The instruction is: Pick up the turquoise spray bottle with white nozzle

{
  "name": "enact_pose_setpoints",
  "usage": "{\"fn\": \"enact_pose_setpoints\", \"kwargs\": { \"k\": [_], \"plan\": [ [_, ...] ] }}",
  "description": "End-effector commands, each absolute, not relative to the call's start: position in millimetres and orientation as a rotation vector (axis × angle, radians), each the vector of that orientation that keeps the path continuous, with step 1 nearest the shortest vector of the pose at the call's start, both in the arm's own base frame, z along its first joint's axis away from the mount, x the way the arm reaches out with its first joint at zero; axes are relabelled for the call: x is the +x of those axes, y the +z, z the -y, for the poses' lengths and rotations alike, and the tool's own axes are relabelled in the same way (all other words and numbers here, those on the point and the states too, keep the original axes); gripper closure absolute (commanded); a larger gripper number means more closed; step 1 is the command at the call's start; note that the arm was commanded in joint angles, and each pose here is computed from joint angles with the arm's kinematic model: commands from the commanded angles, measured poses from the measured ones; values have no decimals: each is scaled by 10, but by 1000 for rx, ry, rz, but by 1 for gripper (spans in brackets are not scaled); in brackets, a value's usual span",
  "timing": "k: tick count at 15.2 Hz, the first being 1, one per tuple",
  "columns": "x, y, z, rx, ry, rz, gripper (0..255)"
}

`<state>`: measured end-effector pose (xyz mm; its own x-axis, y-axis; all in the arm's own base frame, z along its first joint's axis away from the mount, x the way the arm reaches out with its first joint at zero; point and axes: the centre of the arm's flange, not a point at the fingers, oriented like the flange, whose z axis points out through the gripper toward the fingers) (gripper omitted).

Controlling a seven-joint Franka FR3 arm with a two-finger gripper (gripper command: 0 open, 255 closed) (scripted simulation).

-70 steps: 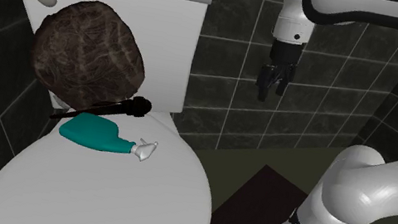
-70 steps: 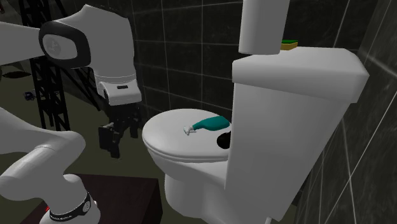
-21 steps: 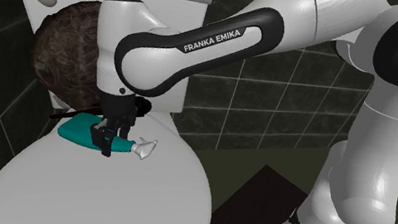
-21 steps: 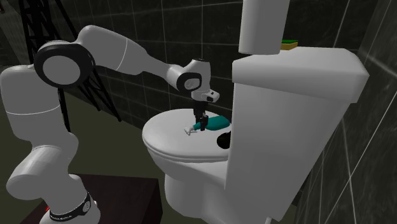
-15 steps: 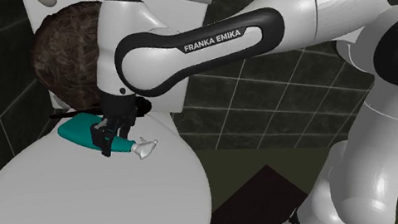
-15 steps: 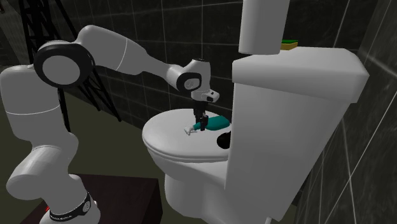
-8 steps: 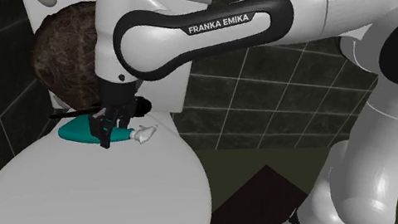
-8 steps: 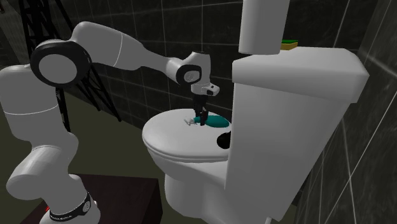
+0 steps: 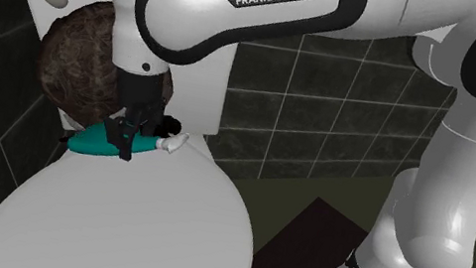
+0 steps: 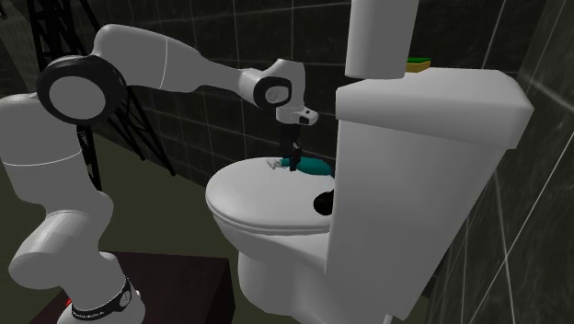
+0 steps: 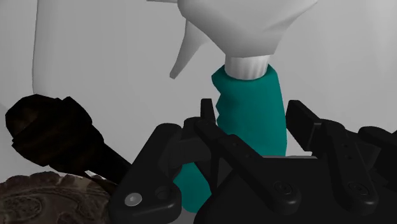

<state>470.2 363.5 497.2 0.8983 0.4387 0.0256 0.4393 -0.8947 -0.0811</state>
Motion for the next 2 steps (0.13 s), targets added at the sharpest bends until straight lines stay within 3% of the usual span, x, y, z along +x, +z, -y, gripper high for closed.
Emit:
{"fn": "enact_pose_setpoints", "kwargs": {
  "k": [1, 2],
  "plan": [
    [4692, 5028, -3637, -2978, -10, 690, 255],
    [4693, 5028, -3637, -2978, -10, 690, 255]
  ]
}}
